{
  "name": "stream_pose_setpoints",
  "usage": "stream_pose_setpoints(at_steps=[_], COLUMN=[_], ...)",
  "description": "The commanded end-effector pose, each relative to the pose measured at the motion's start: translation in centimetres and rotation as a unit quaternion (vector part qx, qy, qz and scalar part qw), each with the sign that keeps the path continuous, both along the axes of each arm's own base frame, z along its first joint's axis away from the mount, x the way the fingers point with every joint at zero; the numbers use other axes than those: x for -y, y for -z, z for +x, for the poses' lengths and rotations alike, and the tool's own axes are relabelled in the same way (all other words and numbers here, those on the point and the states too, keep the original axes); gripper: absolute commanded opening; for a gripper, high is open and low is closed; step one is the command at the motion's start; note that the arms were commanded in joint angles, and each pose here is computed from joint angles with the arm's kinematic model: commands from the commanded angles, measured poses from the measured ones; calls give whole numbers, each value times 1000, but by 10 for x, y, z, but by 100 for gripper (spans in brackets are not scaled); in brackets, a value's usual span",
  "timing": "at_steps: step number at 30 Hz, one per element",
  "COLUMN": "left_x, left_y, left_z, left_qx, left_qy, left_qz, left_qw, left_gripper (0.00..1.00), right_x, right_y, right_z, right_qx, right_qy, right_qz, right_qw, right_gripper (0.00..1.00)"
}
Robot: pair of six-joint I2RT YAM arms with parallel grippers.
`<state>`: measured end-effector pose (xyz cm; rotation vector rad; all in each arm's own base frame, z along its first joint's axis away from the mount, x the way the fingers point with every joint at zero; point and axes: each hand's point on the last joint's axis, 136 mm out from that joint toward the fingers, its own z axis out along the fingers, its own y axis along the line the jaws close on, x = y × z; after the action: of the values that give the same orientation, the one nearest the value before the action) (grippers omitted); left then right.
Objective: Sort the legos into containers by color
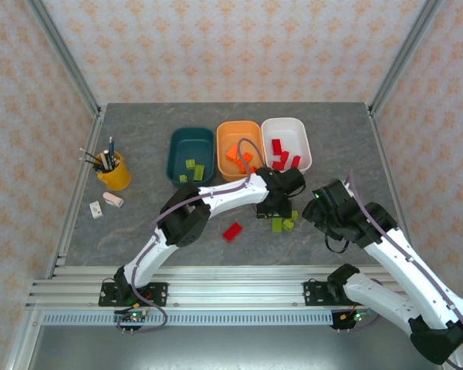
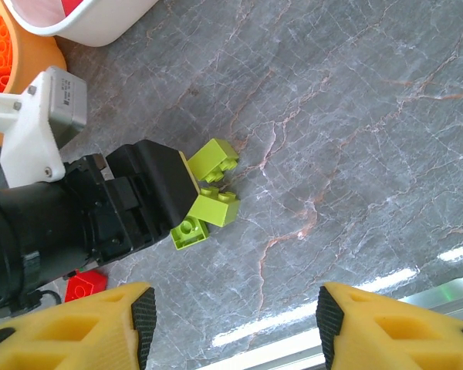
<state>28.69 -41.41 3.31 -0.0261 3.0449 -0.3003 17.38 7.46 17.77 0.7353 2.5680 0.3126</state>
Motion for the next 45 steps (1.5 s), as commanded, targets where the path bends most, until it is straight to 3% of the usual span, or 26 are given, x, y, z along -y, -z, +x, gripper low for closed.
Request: stream_pose_setpoints(at_steps=[1, 12, 20, 26, 30, 37, 45], left_x=[-12, -28, -25, -29, -39, -97, -210], left_y=[4, 16, 28, 8, -28, -102, -136], left_z=[-7, -19, -27, -14, 3, 43, 99], left_qx=[-9, -19, -23, 18, 52, 109, 126], left_qy=[-6, -5, -9, -7, -17, -58, -128], left_qz=[38, 103, 107, 106, 95, 87, 92], left_qw=[999, 995, 994, 994, 994, 989, 979], left_gripper=[61, 46, 35, 31, 31, 31, 31], right_x=[4, 2, -11, -14, -15, -35, -118], right_y=[4, 6, 6, 2, -11, -35, -69], right_z=[-6, -1, 5, 5, 9, 27, 74], right_qx=[-7, -2, 7, 17, 41, 92, 169], right_qy=[3, 10, -7, -17, -34, -86, -195], right_qz=[-7, -2, 24, 33, 32, 49, 133], right_qw=[1000, 1000, 1000, 999, 998, 991, 957], right_gripper=[59, 59, 59, 59, 59, 59, 60])
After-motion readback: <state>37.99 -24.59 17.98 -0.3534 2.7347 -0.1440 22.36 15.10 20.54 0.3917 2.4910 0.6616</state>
